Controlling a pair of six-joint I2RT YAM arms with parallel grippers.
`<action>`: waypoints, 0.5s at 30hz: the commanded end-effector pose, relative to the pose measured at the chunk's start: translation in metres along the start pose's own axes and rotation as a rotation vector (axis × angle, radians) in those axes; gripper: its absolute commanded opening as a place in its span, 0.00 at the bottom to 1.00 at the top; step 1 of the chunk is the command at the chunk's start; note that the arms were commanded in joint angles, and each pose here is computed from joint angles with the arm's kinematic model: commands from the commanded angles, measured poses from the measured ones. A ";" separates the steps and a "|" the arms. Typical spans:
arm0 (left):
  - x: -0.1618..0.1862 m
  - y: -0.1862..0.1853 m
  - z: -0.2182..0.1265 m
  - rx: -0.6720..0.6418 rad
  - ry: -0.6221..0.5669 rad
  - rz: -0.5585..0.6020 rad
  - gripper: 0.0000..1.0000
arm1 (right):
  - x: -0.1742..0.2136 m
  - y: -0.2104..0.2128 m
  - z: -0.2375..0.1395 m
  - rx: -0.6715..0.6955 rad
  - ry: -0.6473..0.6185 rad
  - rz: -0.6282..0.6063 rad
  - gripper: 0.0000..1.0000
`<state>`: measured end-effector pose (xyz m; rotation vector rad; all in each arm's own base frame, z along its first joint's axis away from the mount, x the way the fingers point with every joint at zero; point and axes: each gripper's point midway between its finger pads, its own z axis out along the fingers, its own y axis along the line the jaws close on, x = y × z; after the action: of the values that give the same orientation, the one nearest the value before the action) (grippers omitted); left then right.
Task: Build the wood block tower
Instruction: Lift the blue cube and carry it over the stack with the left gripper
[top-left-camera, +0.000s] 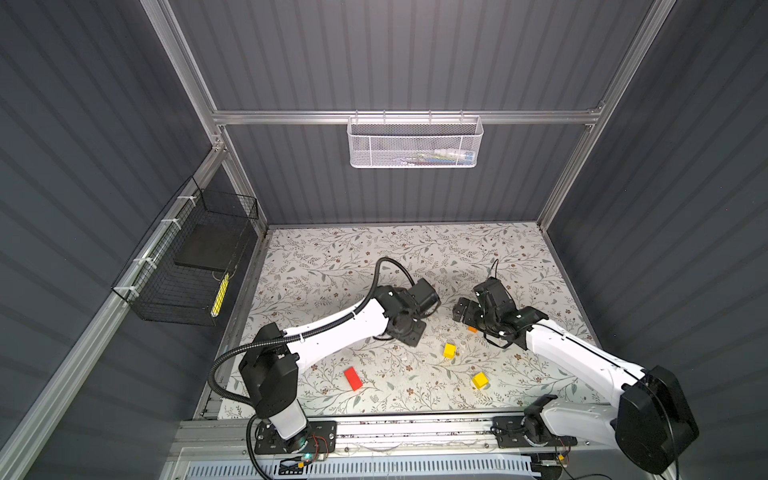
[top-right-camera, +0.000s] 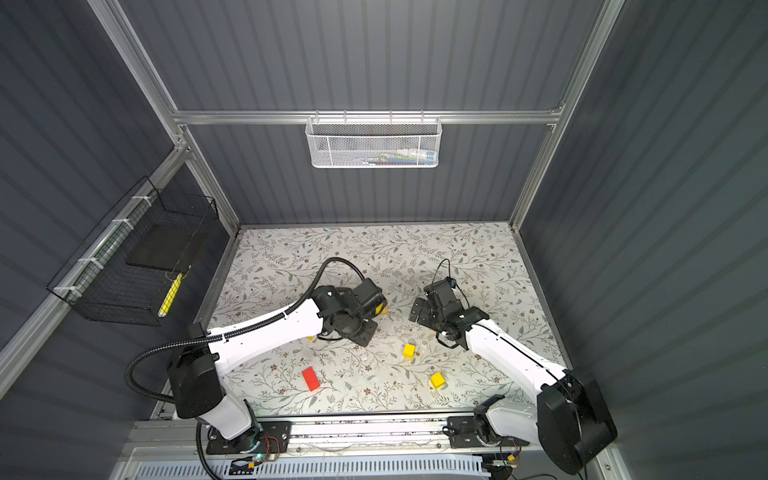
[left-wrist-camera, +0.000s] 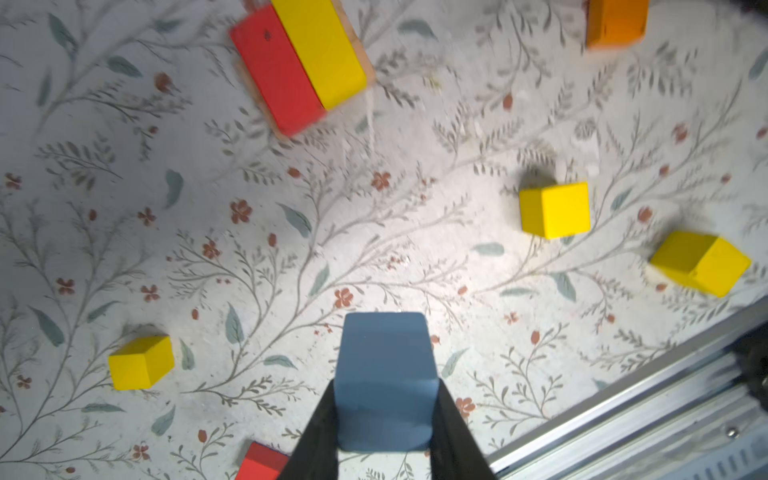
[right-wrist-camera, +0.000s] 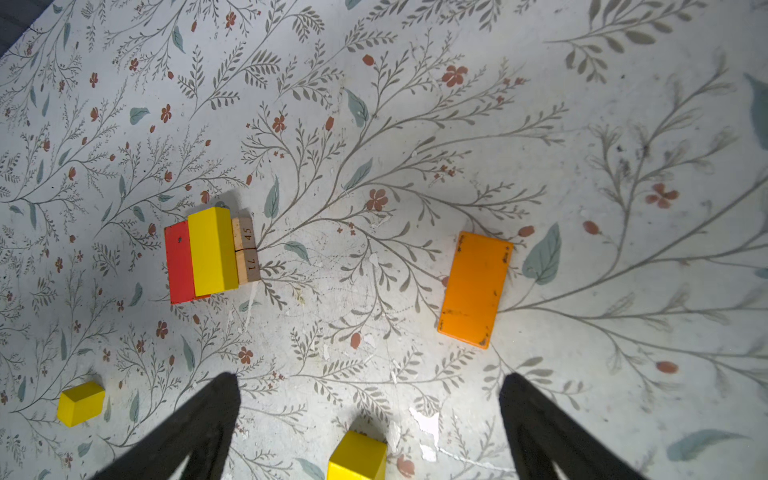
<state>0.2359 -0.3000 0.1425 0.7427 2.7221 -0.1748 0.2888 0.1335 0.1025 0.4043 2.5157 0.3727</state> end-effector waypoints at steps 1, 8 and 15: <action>-0.021 0.017 0.000 -0.034 0.012 -0.057 0.00 | -0.007 -0.007 -0.008 0.038 -0.010 -0.021 0.99; -0.066 0.025 0.014 -0.056 0.040 -0.092 0.00 | -0.012 -0.014 -0.008 0.069 0.004 -0.019 0.99; -0.086 0.038 0.037 -0.070 0.062 -0.162 0.00 | -0.016 -0.022 -0.006 0.113 0.017 -0.027 0.99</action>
<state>0.3335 -0.3222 0.1334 0.5526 2.7897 -0.1059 0.2939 0.1128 0.1066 0.4263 2.5452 0.2857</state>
